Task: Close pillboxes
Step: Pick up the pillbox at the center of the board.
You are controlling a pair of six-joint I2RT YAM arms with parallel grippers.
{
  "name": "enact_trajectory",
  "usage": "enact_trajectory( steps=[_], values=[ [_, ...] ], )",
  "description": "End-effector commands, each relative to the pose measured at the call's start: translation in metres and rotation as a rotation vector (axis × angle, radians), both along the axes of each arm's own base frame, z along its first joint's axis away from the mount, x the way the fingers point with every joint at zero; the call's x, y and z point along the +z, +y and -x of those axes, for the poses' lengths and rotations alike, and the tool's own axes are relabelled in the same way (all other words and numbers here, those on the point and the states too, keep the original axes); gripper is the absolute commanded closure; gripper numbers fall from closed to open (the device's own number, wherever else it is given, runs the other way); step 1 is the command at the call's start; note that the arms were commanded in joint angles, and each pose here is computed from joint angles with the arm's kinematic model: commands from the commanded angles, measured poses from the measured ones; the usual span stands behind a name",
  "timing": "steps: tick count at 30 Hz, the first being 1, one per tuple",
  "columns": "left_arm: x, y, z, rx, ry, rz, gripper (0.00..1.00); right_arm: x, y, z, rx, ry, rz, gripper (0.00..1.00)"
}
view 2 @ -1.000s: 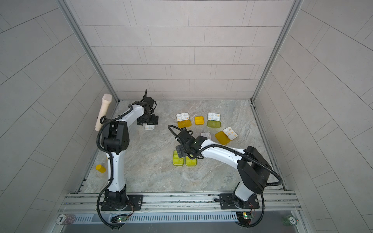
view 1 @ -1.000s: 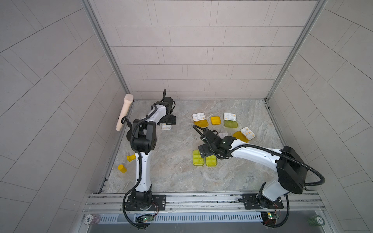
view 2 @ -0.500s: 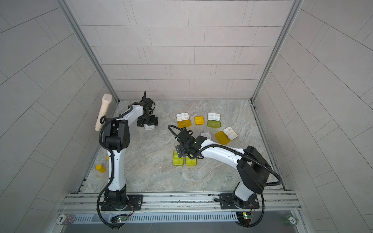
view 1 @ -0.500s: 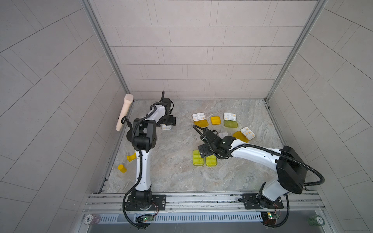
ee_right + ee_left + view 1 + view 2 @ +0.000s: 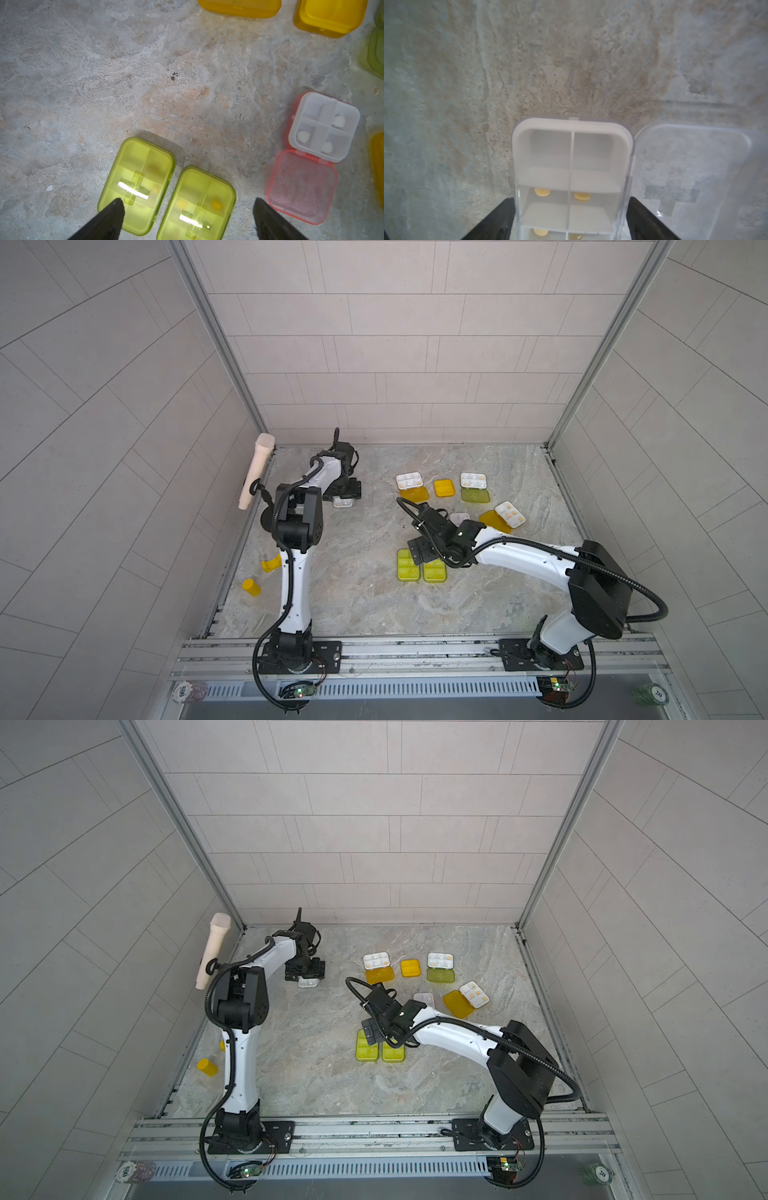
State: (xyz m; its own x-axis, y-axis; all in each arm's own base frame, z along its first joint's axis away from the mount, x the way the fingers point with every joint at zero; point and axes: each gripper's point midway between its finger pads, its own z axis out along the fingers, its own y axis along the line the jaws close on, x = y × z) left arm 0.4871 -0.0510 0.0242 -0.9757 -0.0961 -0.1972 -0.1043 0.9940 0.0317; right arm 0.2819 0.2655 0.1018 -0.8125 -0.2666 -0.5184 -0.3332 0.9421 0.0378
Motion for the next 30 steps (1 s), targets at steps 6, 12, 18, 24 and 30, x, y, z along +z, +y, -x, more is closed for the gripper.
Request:
enact_trajectory(
  steps=[6, 12, 18, 24, 30],
  values=[
    [0.003, 0.006, 0.003, 0.019, 0.002, -0.012, 0.19, 0.001, -0.002, -0.001, -0.008, -0.005, 0.006, 0.04],
    [0.009, 0.006, 0.004, 0.032, -0.014, -0.01, 0.22, 0.002, -0.002, 0.0, -0.006, -0.005, 0.002, 0.04],
    [0.012, 0.008, 0.006, 0.045, -0.019, -0.013, 0.22, 0.003, -0.001, -0.001, -0.007, -0.008, -0.001, 0.05],
    [0.013, 0.009, 0.018, 0.064, -0.005, -0.013, 0.22, 0.005, 0.001, -0.002, 0.0, -0.016, -0.007, 0.04],
    [0.02, 0.007, 0.037, 0.096, -0.011, 0.01, 0.23, 0.006, 0.003, -0.003, 0.01, -0.016, -0.013, 0.05]
  ],
)
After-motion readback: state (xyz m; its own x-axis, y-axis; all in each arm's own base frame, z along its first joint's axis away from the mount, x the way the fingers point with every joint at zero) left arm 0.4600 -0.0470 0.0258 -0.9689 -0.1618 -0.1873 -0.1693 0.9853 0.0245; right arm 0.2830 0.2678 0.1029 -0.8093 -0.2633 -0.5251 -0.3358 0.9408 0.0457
